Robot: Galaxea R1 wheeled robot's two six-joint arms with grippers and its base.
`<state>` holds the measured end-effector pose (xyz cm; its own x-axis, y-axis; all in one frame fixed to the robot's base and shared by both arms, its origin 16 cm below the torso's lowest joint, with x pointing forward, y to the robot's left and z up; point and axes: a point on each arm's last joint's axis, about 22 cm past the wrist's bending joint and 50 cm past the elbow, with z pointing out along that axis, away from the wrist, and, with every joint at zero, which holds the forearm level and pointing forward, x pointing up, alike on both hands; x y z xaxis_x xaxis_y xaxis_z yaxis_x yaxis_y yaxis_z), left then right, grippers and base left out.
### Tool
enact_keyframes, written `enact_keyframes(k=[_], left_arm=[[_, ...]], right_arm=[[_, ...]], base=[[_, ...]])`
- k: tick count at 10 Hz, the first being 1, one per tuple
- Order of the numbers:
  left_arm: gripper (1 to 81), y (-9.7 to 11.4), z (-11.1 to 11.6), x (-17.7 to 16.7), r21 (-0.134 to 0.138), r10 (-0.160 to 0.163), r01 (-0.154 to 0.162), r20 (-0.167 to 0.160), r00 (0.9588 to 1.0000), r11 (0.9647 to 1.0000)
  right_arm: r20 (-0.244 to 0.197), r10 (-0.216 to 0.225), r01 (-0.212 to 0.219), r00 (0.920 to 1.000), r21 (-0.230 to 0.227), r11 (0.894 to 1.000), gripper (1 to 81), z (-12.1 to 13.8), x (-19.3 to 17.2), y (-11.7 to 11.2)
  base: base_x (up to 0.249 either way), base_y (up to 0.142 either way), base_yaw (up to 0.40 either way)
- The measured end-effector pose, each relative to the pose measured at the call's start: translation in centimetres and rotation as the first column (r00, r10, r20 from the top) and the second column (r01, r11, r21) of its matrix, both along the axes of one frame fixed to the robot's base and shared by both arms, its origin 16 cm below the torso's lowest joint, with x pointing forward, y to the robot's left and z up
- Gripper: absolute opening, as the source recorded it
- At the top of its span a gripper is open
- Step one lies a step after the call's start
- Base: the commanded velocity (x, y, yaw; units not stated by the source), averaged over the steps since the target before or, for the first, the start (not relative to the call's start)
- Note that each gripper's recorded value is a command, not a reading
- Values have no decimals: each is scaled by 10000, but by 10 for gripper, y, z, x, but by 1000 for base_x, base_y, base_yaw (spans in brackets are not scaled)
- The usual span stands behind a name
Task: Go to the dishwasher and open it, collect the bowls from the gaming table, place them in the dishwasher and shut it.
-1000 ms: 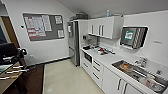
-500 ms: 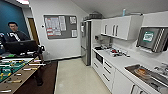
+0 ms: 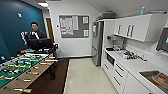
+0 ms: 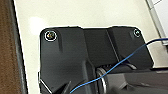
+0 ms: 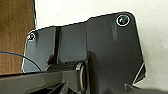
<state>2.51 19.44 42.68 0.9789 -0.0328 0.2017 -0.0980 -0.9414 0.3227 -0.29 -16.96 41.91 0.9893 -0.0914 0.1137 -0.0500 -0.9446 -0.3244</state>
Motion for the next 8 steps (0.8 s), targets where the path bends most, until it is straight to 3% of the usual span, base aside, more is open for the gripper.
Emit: enact_keyframes(k=[8], left_arm=[[811,1,0,0,17,-26,26,5,10000,10000]], right_arm=[[28,8,-8,10000,-2,10000,811,0,2,0]], base=[[0,0,356]])
